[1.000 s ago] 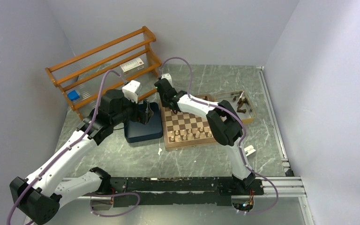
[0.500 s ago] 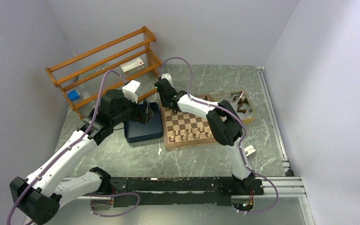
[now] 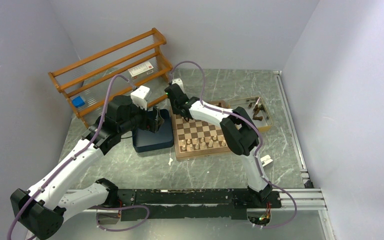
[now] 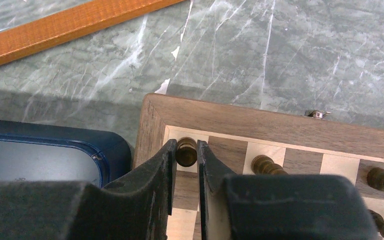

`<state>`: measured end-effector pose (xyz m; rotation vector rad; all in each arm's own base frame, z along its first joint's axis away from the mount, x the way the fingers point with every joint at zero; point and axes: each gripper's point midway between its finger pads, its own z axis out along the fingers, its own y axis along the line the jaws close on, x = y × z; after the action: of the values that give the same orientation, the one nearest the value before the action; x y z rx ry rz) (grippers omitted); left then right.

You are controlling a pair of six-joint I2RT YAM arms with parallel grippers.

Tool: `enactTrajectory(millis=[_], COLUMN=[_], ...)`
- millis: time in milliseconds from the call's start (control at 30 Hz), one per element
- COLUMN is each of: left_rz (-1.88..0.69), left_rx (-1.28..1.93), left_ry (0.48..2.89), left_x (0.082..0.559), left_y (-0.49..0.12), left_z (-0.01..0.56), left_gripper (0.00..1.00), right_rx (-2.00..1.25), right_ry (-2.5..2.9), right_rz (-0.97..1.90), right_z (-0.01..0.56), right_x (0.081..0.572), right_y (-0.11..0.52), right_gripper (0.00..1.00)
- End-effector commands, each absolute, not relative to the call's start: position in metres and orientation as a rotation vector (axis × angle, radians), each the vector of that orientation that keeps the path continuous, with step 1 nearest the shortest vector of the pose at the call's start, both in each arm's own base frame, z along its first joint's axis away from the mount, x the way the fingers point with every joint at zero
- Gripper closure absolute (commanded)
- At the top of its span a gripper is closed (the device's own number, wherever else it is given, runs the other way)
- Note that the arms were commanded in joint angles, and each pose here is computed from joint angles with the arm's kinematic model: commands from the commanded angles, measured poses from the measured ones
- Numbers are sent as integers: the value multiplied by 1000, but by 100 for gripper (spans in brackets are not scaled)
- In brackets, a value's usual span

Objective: Set up the chess pieces on the board
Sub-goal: Place the chess piece on the chessboard.

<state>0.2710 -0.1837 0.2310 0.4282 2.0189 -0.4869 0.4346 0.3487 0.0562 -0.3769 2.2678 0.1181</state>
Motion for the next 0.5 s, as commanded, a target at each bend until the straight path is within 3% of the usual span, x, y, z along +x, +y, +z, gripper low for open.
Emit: enactTrajectory(millis=[0,467], left_rz=[-511,-510], left_rx=[447,450], left_ry=[1997,1997], left_x=[270,270], left_y=[-187,-187], left_z=[234,234], left_gripper=[6,6], right_rx=[-398,-397], right_ry=[2317,2304], right_rz=[95,114], right_z=[46,51], right_x=[422,425], right_y=[344,348], right_gripper=[77,71])
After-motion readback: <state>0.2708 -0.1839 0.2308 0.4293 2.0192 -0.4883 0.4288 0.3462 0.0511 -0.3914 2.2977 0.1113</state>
